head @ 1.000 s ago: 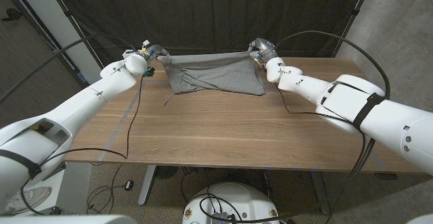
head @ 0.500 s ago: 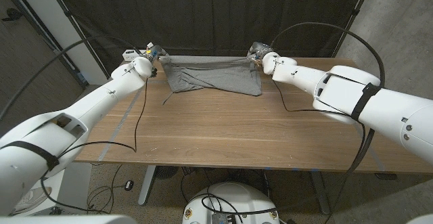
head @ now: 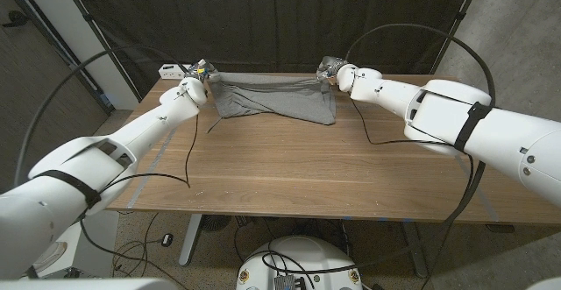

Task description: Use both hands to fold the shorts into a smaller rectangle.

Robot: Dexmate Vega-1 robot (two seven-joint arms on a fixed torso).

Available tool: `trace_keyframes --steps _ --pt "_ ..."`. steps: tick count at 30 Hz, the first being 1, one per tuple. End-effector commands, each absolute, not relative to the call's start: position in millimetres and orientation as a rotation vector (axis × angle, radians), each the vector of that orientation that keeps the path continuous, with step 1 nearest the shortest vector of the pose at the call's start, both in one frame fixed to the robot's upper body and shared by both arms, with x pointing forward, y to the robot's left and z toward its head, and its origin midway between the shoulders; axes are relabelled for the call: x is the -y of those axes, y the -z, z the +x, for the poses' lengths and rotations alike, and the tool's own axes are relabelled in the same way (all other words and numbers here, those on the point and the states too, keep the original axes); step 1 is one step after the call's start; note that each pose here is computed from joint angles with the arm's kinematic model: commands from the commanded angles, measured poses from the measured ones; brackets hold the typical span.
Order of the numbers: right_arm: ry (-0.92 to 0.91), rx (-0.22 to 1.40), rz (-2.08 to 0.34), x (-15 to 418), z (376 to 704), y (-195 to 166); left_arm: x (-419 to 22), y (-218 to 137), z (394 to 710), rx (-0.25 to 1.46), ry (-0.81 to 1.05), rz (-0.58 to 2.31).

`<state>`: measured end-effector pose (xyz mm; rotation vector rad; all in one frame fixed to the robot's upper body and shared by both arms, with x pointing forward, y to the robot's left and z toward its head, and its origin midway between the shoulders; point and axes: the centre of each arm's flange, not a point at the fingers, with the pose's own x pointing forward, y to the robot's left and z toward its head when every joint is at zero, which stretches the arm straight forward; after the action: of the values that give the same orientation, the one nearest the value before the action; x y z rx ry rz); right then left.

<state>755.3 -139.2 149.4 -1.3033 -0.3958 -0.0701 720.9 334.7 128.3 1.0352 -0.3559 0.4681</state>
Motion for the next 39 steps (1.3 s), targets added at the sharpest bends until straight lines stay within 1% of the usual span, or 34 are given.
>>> trace_keyframes --steps 1,6,10,14,19,24,26,28,33,36,39 --pt "0.041 0.418 -1.32 130.1 754.8 -143.5 -327.2 -123.1 734.2 0.354 -0.596 1.053" --pt "0.051 0.427 -1.307 125.8 754.3 -141.7 -325.1 -120.4 738.8 0.346 -0.631 1.052" --pt "0.077 0.427 -1.255 122.1 753.7 -141.6 -319.8 -117.6 741.0 0.337 -0.7 1.068" --pt "0.093 0.415 -1.225 123.5 753.4 -145.2 -314.3 -113.0 738.3 0.326 -0.792 1.061" --pt "0.099 0.395 -1.166 128.3 754.0 -147.0 -310.3 -109.8 734.9 0.304 -0.849 1.07" --pt "0.151 0.368 -1.143 131.6 753.8 -149.4 -309.9 -108.2 728.5 0.355 -0.919 1.09" --pt "0.195 0.396 -1.112 134.6 752.6 -150.1 -310.5 -108.0 725.1 0.392 -0.949 1.094" --pt "0.262 0.447 -1.13 135.7 750.2 -147.9 -311.3 -108.1 721.5 0.424 -0.97 1.088" --pt "0.383 0.606 -1.031 143.0 740.9 -140.3 -317.6 -108.4 711.8 0.483 -0.836 1.087" --pt "0.388 0.621 -1.008 144.4 740.9 -133.8 -321.4 -107.6 707.5 0.5 -0.738 1.079" --pt "0.409 0.688 -0.966 146.4 736.3 -126.6 -324.6 -104.9 704.1 0.513 -0.65 1.049"
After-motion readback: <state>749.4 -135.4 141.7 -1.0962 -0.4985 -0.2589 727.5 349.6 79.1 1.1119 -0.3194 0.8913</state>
